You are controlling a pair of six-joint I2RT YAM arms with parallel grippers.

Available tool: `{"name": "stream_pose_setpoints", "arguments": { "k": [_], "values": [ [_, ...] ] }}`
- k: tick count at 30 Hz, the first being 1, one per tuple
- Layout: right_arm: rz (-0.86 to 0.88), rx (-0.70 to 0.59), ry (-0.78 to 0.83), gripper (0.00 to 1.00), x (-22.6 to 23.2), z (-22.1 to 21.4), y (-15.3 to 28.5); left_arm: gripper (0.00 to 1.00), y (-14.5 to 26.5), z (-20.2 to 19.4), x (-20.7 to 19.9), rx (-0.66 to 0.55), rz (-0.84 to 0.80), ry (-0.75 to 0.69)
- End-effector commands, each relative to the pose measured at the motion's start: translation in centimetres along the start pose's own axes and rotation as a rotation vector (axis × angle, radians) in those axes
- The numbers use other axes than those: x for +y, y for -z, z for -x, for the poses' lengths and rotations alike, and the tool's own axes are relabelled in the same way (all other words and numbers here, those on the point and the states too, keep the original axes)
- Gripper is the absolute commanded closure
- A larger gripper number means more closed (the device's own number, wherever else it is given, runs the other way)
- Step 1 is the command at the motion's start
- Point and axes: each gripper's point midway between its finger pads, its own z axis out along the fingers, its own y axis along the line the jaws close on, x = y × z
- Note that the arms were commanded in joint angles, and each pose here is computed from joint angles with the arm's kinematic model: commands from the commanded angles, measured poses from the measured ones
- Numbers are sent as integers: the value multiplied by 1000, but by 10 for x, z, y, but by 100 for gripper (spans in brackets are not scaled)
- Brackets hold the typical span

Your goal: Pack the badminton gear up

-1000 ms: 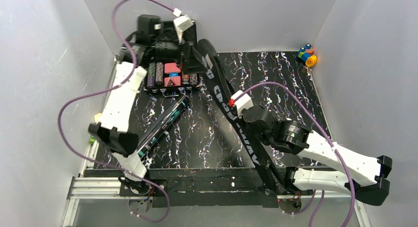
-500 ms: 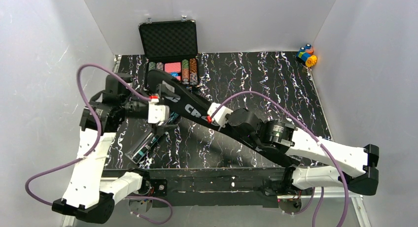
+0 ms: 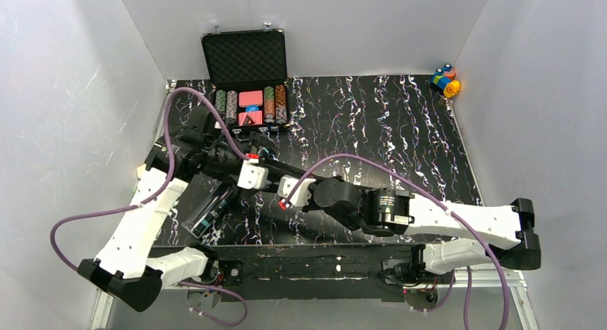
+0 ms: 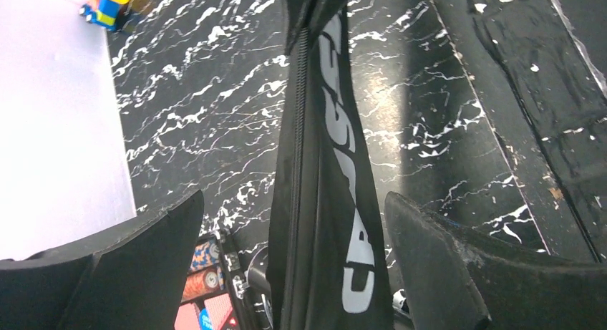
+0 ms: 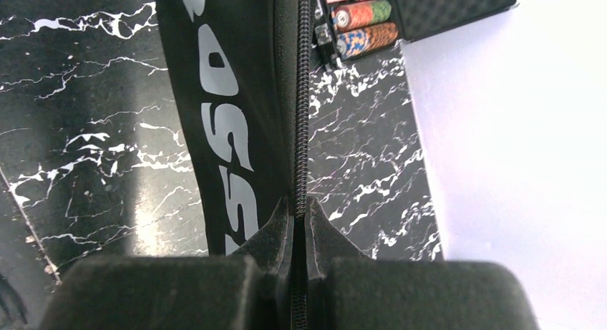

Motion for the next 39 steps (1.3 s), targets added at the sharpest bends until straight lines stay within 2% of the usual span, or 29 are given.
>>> {"name": "stream_pose_setpoints", "arguments": {
  "k": [1, 8, 14, 19, 21, 26, 28, 30, 32, 33, 35, 37, 39],
  "values": [
    [-173, -155, -34, 99, -45, 56, 18, 2, -6, -7, -9, 42, -45, -29],
    [-212, -163, 17, 99, -44, 67, 20, 5, -15, -22, 0, 73, -39, 58],
    [-241, -172, 14, 99, -45, 74, 19, 10, -20, -29, -19, 83, -131, 161],
    [-263, -176, -5, 99, -46, 79, 15, 22, -24, -36, -25, 99, -133, 198],
    [-261, -174, -17, 99, -44, 79, 13, 30, -25, -38, -24, 105, -125, 207],
    [-251, -163, -68, 99, -40, 77, 10, 57, -25, -36, -18, 105, -102, 227],
    [-243, -160, -97, 99, -39, 76, 11, 64, -26, -37, -15, 110, -86, 232],
    [-246, -150, -137, 99, -40, 74, 14, 99, -27, -38, -7, 137, -53, 239],
    [-268, -152, -188, 99, -47, 76, 19, 100, -24, -37, 2, 156, -4, 264],
    [-302, -155, -232, 92, -58, 77, 25, 100, -23, -38, 3, 163, 11, 279],
    [-406, -186, -388, 71, -95, 78, 53, 100, -20, -33, 0, 152, 34, 311],
    [-494, -163, -550, 54, -128, 59, 75, 100, -17, -27, 2, 135, 73, 353],
    [-547, -109, -663, 46, -150, 34, 87, 100, -15, -22, 1, 121, 86, 375]
  ]
}}
